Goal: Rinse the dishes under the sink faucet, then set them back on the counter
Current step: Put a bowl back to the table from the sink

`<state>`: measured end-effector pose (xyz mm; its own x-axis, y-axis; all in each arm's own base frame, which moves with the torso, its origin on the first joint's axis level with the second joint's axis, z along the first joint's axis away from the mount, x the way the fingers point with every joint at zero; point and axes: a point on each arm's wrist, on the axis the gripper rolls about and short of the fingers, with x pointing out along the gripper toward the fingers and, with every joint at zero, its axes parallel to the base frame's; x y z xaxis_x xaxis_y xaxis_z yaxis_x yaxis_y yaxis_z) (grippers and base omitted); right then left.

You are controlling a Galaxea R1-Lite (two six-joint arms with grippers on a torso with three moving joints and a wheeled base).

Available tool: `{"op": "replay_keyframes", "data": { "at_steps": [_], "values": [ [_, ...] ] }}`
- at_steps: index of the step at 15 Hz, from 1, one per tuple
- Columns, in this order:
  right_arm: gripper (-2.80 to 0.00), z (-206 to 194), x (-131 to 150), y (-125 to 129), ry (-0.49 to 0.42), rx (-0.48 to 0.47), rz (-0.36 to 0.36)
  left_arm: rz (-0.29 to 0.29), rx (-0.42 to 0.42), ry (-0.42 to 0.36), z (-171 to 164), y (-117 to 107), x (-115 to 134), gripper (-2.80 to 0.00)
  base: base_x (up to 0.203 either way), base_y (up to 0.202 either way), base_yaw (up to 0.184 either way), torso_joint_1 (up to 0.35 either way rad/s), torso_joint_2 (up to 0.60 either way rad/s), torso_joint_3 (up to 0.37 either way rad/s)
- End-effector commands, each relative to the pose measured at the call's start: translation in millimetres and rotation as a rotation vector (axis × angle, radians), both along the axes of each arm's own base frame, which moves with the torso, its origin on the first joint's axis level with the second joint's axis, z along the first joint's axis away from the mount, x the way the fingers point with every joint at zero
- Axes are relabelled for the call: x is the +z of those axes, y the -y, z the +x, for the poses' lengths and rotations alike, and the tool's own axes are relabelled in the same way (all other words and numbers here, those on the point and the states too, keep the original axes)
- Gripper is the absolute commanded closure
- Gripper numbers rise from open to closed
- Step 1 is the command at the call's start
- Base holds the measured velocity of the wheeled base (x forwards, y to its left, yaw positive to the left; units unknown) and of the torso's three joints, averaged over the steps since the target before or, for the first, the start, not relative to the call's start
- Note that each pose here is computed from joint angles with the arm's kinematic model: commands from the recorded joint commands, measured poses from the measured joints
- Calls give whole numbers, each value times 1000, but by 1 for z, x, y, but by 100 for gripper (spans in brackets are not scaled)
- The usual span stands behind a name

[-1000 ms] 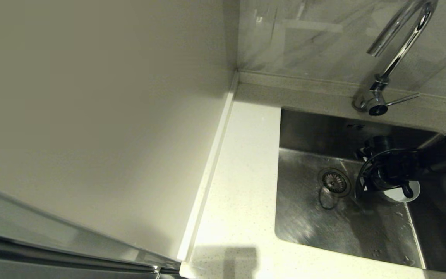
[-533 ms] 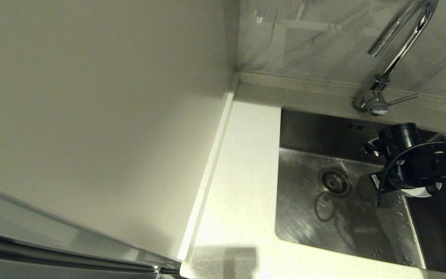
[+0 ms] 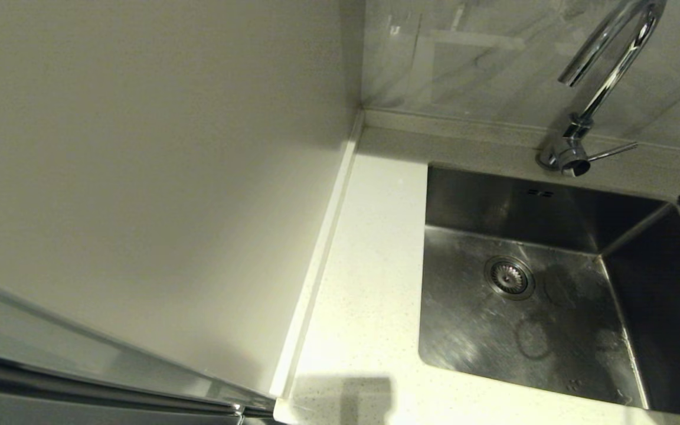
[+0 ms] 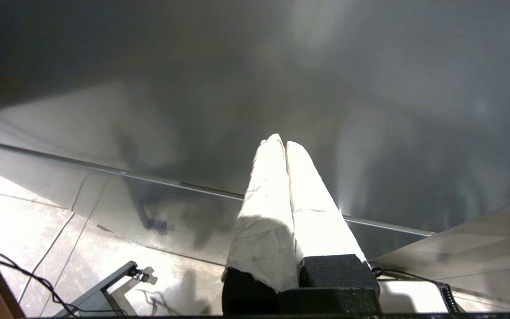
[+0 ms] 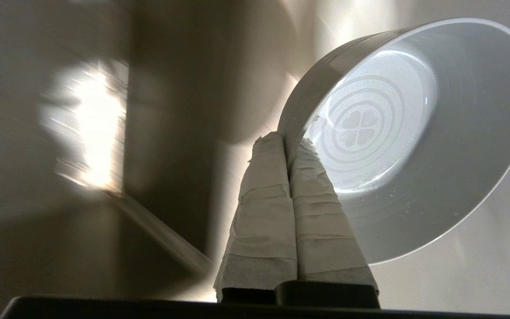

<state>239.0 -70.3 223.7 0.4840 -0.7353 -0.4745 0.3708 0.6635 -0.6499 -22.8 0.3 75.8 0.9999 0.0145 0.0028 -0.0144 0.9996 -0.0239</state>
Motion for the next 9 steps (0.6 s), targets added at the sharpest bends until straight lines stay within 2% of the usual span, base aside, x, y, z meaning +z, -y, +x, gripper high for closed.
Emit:
{"op": "replay_keyframes", "data": {
  "at_steps": [1, 4, 9],
  "values": [
    [0, -34, 19, 26, 28, -140, -19, -1, 1, 4, 0, 0, 0, 0, 0, 0, 0, 0, 0, 0],
    [0, -72, 17, 59, -33, -306, 24, -1, 1, 3, 0, 0, 0, 0, 0, 0, 0, 0, 0, 0],
    [0, -127, 1, 72, -169, -442, 222, -1, 1, 4, 0, 0, 0, 0, 0, 0, 0, 0, 0, 0]
  ]
}}
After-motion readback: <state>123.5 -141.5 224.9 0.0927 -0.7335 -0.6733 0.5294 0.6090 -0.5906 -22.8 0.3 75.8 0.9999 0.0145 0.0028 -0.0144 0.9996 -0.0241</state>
